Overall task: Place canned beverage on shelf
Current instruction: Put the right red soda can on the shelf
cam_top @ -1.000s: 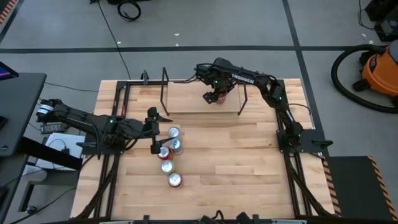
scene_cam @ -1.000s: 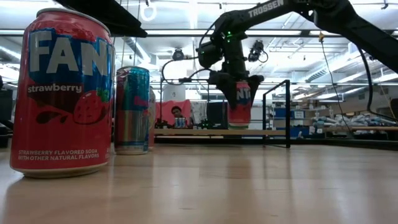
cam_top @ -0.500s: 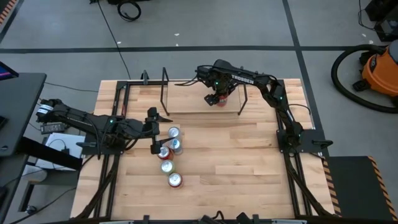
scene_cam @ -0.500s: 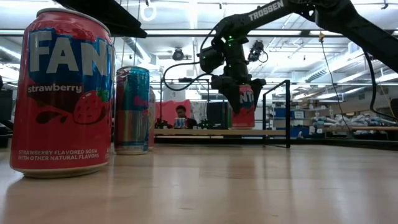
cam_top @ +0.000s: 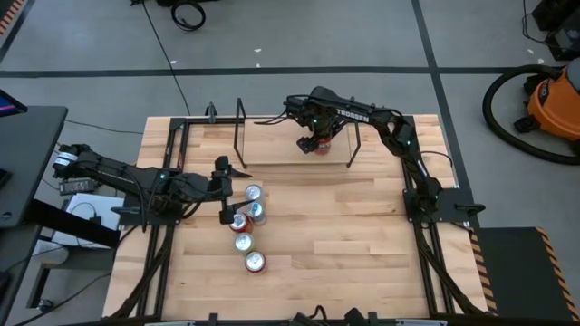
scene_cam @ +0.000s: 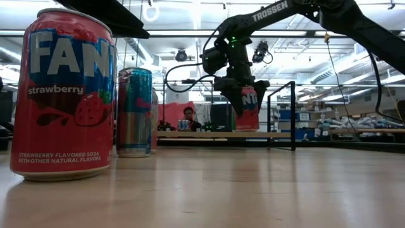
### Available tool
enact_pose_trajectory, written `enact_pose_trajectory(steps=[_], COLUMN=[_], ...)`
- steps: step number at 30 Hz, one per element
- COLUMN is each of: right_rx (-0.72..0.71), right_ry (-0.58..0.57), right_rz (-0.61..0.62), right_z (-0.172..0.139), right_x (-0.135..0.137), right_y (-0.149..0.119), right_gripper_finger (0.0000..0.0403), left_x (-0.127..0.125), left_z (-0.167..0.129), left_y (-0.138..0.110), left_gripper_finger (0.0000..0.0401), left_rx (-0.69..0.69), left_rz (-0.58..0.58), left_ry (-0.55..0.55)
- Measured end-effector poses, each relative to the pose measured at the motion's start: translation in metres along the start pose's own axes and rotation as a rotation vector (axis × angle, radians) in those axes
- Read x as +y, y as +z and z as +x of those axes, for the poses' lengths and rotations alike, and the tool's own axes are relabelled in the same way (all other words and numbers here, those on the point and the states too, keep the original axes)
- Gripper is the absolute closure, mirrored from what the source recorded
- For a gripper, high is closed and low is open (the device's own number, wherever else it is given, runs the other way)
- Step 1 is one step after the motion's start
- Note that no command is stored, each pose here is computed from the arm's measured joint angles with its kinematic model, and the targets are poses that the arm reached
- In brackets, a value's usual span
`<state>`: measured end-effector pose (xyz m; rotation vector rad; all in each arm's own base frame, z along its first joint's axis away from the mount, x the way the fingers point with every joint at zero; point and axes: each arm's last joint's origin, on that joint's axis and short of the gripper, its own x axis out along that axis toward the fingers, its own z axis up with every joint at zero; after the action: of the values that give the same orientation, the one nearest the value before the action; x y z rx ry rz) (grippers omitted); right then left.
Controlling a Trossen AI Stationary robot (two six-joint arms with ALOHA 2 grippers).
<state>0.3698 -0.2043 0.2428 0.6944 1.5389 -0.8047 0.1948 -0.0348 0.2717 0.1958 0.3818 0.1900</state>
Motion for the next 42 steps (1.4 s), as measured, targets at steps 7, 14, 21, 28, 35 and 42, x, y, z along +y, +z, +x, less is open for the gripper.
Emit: enact_pose_trajectory(steps=[7,14,21,28,35,42], right_rx=[-0.013,0.007,0.009,0.009,0.013,-0.059], right_ry=[-0.011,-0.020,-0.022,-0.022,-0.008,0.009], right_rz=[0.016,0.014,0.017,0.015,0.012,0.016], right_z=[-0.005,-0.005,-0.005,-0.006,-0.007,-0.025], right_x=[-0.001,-0.002,-0.002,-0.001,-0.001,0.000], right_y=[0.000,-0.002,-0.003,-0.003,-0.004,-0.002], right_gripper_finger=[0.0041,0.0041,0.0041,0.0041,0.0041,0.0041], left_x=[0.000,0.000,0.000,0.000,0.000,0.000], left_z=[0.000,0.000,0.000,0.000,0.000,0.000], left_y=[0.000,0.000,0.000,0.000,0.000,-0.001], left_gripper_finger=[0.0047,0.0047,0.0047,0.0047,0.0047,0.0047], left_rx=[0.000,0.000,0.000,0.000,0.001,0.006], left_rz=[-0.001,-0.001,-0.001,-0.001,-0.001,0.000], left_ry=[0.000,0.000,0.000,0.000,0.000,0.000])
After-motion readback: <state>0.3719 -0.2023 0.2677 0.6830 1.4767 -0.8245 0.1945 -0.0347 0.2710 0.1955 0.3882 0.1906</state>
